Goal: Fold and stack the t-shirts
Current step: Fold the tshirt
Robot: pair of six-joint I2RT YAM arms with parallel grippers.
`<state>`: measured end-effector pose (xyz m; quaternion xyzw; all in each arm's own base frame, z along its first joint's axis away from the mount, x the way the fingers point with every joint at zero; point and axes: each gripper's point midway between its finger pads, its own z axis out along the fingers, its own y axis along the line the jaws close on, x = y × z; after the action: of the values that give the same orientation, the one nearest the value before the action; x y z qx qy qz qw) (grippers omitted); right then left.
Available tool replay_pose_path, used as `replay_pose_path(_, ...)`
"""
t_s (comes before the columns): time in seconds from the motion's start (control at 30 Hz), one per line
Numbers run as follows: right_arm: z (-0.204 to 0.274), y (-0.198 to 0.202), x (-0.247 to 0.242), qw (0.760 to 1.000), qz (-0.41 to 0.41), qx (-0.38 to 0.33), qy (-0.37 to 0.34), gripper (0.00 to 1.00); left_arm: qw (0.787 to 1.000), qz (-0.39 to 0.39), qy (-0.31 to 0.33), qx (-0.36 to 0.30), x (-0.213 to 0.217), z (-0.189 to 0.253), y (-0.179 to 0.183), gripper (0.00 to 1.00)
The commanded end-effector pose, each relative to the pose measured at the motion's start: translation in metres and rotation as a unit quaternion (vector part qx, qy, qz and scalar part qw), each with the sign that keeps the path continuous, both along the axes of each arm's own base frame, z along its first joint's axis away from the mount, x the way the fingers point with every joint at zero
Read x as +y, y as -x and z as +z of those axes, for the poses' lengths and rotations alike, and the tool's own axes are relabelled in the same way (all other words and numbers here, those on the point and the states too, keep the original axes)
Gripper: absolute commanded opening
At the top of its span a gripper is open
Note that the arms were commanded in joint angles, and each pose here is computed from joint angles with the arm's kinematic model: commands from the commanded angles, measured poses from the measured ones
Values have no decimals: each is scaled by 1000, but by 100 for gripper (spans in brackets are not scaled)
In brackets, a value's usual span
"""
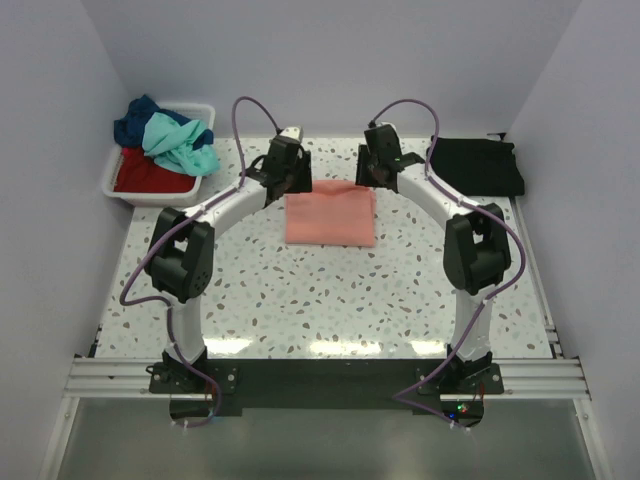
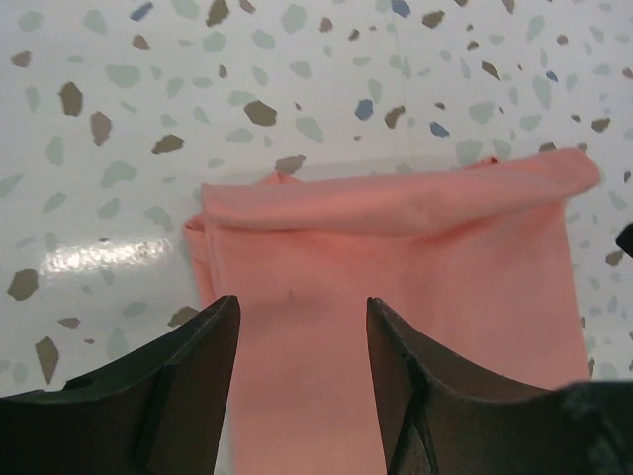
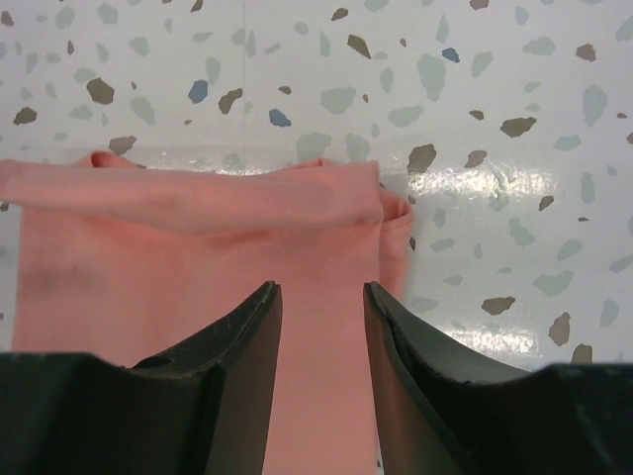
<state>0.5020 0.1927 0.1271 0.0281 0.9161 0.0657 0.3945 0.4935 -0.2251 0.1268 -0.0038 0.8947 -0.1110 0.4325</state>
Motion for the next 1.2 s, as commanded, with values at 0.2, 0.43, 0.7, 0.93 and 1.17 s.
replay_pose_path(0.2,-35,56,30,994,79,80,-15,41,992,-101,-6,71,-30,-30,55,57)
replay_pose_path(0.43,-67,85,31,988,85,127,-23,38,987,-93,-37,130,-13,-69,85,55)
replay_pose_path(0.7,-87,118,15,983,63,174,-5,34,974,-71,-92,192,6,-101,121,53)
replay_pose_path(0.93,-101,147,4,977,47,207,6,33,963,-63,-129,228,22,-119,163,53)
replay_pose_path(1.17,-70,142,3,985,42,166,8,31,974,-41,-128,183,23,-90,155,52)
